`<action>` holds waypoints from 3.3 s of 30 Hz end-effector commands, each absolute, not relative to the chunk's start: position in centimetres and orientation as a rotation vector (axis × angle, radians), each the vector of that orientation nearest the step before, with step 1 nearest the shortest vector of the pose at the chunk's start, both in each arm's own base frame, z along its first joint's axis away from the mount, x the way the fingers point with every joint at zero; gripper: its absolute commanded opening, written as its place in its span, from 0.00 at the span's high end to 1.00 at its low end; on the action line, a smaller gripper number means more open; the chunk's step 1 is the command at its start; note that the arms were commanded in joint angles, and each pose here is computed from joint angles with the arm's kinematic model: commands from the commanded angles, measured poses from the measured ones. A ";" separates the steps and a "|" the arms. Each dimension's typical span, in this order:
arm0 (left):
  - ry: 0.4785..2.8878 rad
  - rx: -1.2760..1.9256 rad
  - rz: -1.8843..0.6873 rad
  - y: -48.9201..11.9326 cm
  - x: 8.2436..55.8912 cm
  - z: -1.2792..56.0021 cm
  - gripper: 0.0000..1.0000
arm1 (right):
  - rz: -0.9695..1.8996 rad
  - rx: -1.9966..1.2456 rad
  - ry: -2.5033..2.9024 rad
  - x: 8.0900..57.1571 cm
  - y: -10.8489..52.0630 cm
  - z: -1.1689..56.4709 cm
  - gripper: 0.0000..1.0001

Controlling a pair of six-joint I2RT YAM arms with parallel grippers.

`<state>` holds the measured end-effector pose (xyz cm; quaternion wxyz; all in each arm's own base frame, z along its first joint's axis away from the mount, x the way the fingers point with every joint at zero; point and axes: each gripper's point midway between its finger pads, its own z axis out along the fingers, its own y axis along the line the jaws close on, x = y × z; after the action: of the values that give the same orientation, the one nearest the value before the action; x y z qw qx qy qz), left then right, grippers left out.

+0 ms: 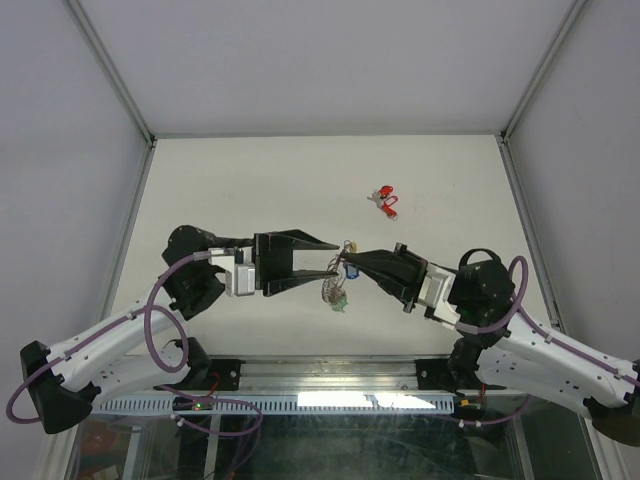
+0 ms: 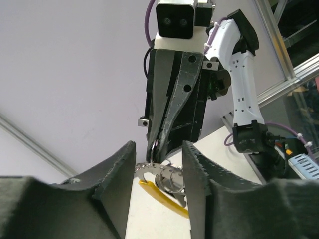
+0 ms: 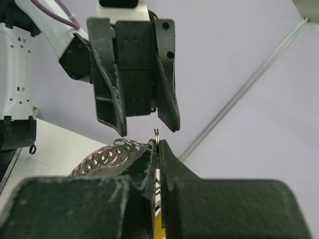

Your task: Put the keys on the keyring

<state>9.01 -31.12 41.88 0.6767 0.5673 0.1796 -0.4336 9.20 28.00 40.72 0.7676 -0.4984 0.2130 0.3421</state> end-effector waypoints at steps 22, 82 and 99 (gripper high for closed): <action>0.792 0.782 -1.073 -30.0 14.8 41.6 0.43 | 0.643 -0.725 0.544 13.7 25.5 46.6 1.00; 0.549 1.395 -0.790 -31.1 11.3 40.1 0.84 | 0.673 -1.176 0.562 10.2 28.0 42.3 1.00; 0.583 1.413 -0.793 -31.6 11.8 39.3 0.97 | 0.689 -1.171 0.543 10.0 28.3 42.4 1.00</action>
<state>11.52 -31.08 39.19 0.6546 0.6176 0.2549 -0.3538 10.92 28.71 37.97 0.7041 -0.5630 0.3020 0.3101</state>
